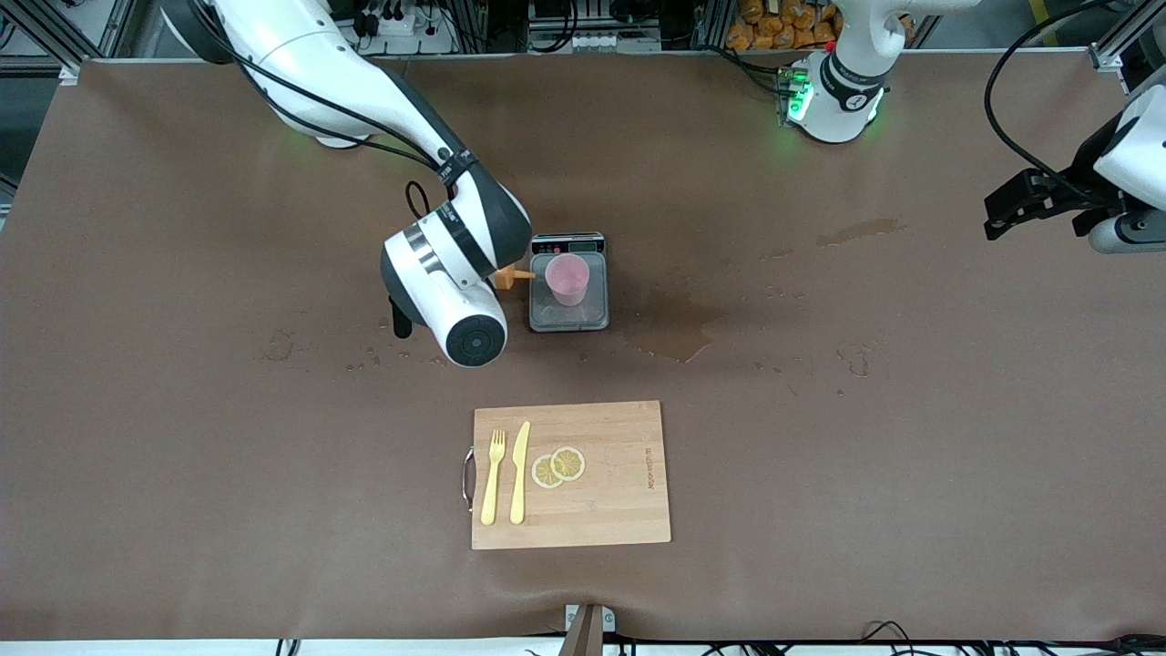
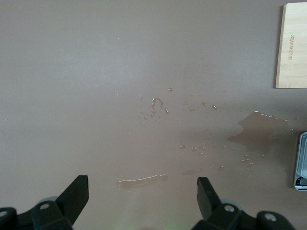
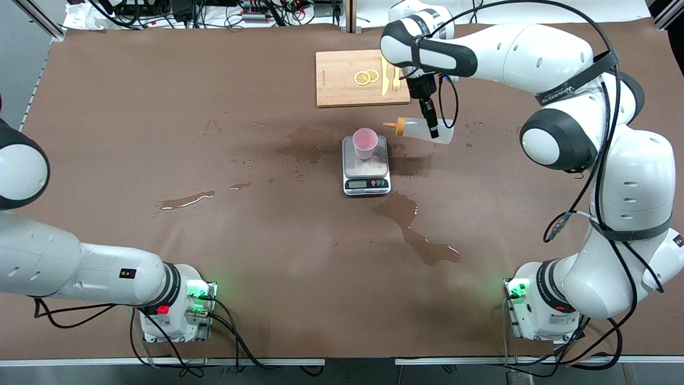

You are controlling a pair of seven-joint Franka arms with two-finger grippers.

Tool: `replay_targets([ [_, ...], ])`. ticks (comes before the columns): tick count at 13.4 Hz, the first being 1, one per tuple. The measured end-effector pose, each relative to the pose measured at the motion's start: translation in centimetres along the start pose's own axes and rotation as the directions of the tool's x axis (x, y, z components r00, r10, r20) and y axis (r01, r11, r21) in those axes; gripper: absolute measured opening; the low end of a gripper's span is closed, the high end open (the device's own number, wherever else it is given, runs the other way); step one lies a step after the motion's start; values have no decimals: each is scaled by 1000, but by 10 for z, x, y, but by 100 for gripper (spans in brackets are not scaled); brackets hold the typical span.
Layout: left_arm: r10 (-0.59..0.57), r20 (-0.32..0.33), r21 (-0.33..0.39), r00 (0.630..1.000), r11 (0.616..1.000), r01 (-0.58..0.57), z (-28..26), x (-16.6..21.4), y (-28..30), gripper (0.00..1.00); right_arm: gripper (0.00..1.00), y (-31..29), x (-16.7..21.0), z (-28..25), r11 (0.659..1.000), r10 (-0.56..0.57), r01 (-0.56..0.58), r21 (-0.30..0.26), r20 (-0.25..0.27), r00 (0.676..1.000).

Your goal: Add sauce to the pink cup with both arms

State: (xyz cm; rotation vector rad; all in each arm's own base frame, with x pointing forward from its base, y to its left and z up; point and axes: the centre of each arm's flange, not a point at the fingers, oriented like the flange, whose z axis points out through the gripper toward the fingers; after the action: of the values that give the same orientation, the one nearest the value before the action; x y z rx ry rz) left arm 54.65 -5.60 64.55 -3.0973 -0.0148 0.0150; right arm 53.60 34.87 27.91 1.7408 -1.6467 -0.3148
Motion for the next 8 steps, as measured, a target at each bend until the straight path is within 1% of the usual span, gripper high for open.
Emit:
replay_targets([
  [3, -8, -4, -1, 1000, 1000, 8, -2, -1, -4, 100, 51, 5, -4, 3, 1000, 9, -9, -5, -37, 999],
  [8, -8, -6, -1, 1000, 1000, 8, -4, -3, -5, 100, 51, 2, -10, 11, 999, 35, -36, -7, -72, 997],
])
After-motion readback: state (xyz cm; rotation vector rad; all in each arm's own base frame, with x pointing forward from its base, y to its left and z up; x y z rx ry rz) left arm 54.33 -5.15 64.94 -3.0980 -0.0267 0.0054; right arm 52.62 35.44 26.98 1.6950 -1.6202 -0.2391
